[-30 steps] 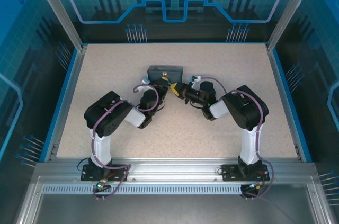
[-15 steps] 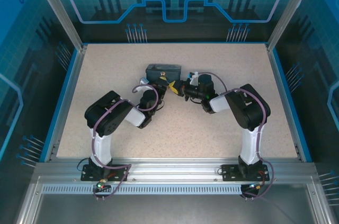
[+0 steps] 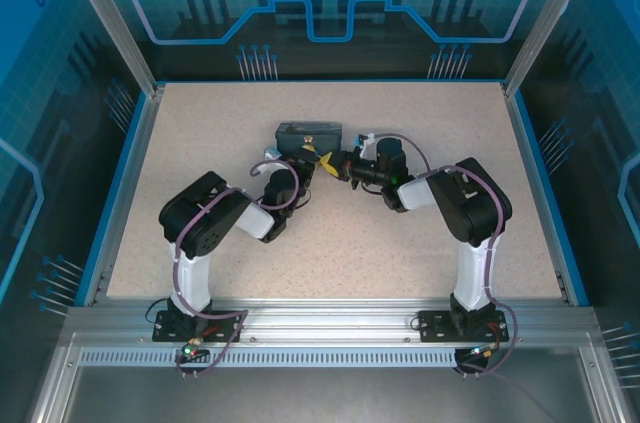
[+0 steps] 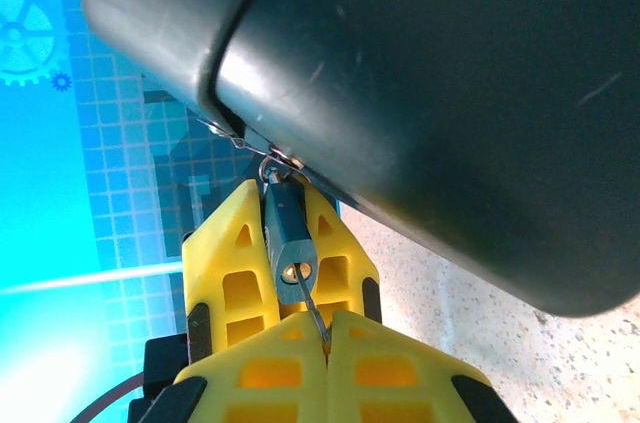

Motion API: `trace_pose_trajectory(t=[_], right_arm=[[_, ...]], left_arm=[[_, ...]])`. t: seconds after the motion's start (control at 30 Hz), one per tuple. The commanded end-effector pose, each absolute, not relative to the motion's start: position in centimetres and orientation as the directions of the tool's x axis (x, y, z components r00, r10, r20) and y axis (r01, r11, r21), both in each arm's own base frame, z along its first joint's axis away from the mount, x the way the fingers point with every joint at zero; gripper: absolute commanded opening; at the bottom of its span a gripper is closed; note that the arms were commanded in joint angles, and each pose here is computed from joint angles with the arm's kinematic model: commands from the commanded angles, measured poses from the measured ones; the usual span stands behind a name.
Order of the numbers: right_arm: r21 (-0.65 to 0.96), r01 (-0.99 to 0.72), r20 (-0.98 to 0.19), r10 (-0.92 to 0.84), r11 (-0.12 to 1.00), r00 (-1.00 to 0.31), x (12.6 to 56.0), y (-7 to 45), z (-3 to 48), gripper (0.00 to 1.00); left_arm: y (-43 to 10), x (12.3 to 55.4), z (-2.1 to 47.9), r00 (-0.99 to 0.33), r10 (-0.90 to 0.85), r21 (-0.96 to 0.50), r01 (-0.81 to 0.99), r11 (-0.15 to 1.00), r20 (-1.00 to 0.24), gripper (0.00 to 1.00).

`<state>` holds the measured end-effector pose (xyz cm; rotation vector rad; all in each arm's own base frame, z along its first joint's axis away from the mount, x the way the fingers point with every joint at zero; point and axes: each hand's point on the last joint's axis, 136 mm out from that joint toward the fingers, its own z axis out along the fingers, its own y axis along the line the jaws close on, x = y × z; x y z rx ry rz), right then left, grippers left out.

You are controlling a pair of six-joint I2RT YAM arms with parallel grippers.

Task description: Unlock a padlock with a key

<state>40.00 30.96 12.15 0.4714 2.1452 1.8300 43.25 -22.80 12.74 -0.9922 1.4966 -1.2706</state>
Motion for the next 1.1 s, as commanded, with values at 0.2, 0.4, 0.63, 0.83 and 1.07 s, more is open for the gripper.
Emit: trace_pose_trajectory(t=[0.2,0.4,0.63,0.83,1.07], right_arm=[[0.969,-0.089,-0.175,0.384,0.231,-0.906,39.6,31.5,14.6,0.00],[0.945,-0.082,-0.206,0.383,0.316,-0.901,39.5,30.9,13.6,0.00],[0.930,-0.118,-0.251,0.367,0.349,-0.896,39.8,30.8,13.6,0.00],[0.930,-0.242,-0.332,0.349,0.276,-0.876,39.7,31.1,15.1,0.00],[0.915,-0.312,-0.384,0.321,0.256,-0.865,39.3,30.6,16.2,0.00]], left_arm=[[-32.2,37.6,19.4,-0.631,-0.775,-0.990,0.132,-0.054,-0.042,0.00],[-32.1,37.6,19.4,-0.627,-0.778,-0.990,0.128,-0.056,-0.037,0.00],[-32.1,37.4,19.6,-0.635,-0.771,-0.990,0.127,-0.061,-0.034,0.00],[-32.0,37.2,20.0,-0.638,-0.769,-0.989,0.129,-0.071,-0.028,0.00],[-31.8,37.1,20.5,-0.649,-0.759,-0.987,0.093,-0.130,0.039,0.00]])
